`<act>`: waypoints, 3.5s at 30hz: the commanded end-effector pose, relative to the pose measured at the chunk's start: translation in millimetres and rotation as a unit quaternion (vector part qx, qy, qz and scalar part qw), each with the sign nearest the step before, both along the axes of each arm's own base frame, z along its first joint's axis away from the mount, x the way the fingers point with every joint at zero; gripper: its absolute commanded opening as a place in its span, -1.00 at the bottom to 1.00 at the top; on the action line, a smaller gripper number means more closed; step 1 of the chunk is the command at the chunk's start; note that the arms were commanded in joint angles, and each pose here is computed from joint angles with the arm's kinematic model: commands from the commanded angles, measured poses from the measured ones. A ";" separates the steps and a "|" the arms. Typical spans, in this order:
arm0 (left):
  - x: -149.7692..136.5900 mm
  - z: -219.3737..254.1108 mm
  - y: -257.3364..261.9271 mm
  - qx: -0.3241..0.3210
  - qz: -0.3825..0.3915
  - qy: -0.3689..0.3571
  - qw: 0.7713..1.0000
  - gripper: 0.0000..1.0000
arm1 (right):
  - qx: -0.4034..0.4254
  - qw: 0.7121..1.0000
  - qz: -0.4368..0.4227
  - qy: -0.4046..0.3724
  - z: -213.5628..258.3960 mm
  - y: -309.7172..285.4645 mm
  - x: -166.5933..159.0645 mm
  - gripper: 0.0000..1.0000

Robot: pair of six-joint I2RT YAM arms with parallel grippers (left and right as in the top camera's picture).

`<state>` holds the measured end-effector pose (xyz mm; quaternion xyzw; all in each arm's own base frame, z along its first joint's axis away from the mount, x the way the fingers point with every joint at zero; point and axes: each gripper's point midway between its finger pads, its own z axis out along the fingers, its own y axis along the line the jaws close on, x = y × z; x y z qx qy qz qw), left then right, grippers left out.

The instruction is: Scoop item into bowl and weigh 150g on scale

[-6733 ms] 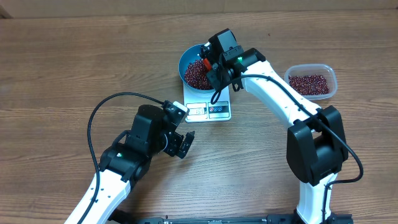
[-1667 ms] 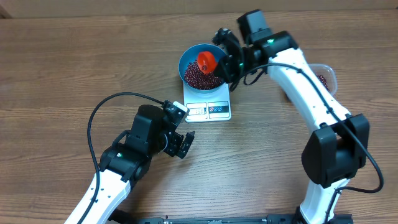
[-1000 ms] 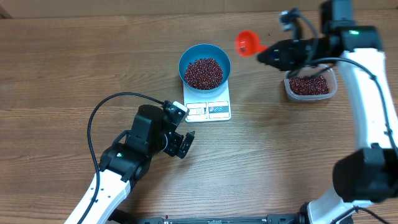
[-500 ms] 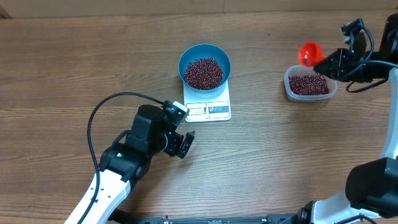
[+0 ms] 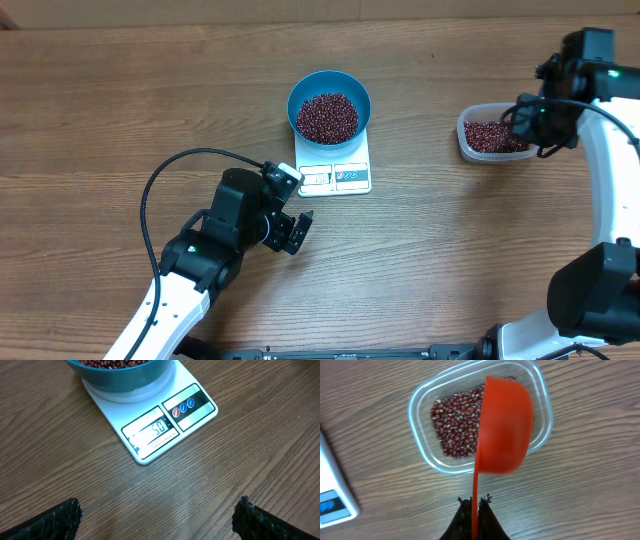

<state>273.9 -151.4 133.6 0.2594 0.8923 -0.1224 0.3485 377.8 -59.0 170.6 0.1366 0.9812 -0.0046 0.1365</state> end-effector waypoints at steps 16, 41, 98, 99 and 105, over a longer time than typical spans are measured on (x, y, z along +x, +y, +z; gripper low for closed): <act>0.5 -2.9 2.1 0.001 0.007 0.004 1.000 0.99 | -0.089 0.996 -0.028 -0.009 9.6 2.8 2.2 -0.93; 0.6 -2.8 2.1 0.001 0.007 0.004 1.000 0.99 | 0.291 0.941 -0.163 -0.062 -33.9 27.4 22.8 -0.93; 0.6 -2.8 2.1 0.001 0.007 0.004 1.000 0.99 | 0.199 0.956 -0.004 -0.214 153.0 73.5 -143.2 1.00; 0.6 -2.8 2.1 0.001 0.007 0.004 1.000 0.99 | 0.198 0.956 -0.004 -0.215 153.8 73.9 -145.3 1.00; 0.6 -2.8 2.1 0.001 0.007 0.004 1.000 0.99 | 0.178 0.961 0.006 -0.214 151.8 70.6 -149.3 1.00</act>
